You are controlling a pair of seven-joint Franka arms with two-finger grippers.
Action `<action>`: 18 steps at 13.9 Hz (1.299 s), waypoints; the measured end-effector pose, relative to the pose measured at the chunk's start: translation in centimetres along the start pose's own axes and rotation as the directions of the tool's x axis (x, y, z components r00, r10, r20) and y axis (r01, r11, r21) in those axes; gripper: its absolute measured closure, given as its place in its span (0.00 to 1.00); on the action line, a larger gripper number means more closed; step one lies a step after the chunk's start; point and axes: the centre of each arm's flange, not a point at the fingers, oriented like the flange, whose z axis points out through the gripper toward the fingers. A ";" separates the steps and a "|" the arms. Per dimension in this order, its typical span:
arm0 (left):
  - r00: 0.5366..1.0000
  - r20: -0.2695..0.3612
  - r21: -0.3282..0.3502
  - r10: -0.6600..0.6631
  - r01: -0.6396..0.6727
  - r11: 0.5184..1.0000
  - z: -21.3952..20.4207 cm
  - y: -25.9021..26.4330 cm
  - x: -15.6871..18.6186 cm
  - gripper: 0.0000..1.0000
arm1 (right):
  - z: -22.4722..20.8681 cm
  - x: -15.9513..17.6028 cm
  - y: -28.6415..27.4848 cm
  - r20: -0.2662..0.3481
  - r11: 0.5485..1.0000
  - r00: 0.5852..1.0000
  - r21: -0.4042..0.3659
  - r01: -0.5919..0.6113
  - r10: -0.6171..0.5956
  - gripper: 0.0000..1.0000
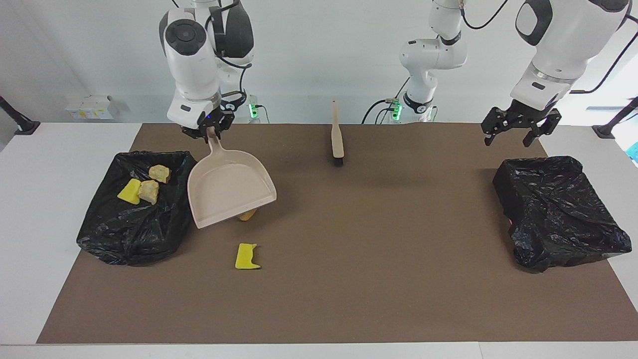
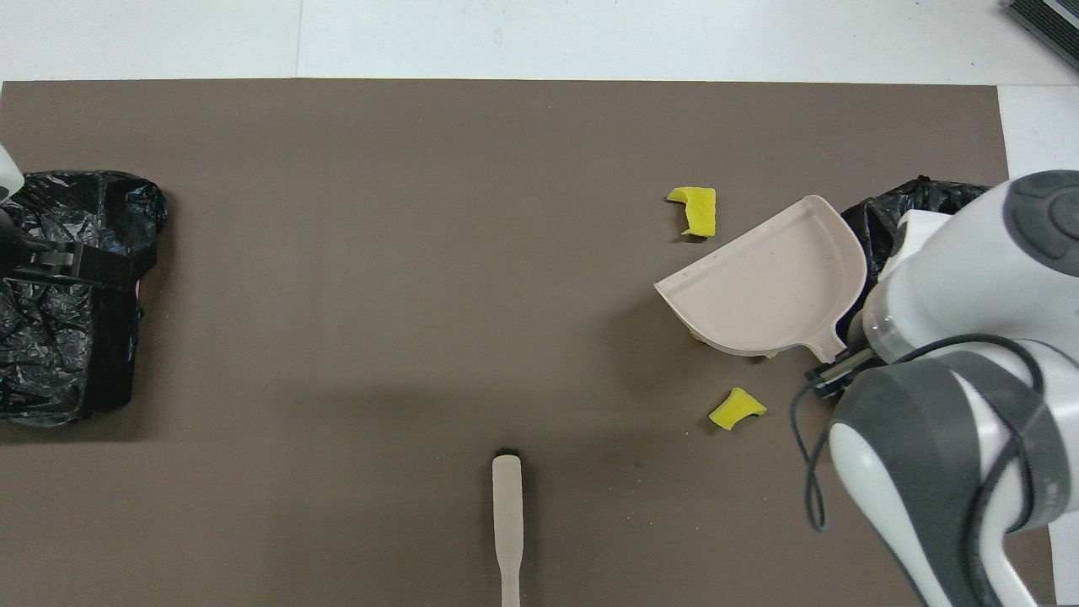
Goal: Sweep and dump trash in bin
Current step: 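Carry the empty dustpan with the right gripper to the table center, then set the dustpan down and open the right gripper, withdrawing it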
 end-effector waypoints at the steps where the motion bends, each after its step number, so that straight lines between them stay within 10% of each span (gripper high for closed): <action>1: 1.000 0.000 0.000 0.001 -0.001 1.000 0.0 0.0 0.0 0.00 | 0.4 1.0 -1.4 -0.019 0.999 0.999 0.023 -0.034 0.035 0.68; 10: 1.000 -0.001 0.000 0.007 -0.007 1.000 0.0 0.3 0.0 0.00 | 5.6 9.3 -16.6 -0.165 0.965 0.956 0.141 -0.221 0.243 0.68; 18: 1.000 -0.001 0.000 0.007 -0.007 1.000 0.0 0.4 0.0 0.00 | 12.8 16.1 -26.2 -0.170 0.914 0.908 0.211 -0.347 0.384 0.68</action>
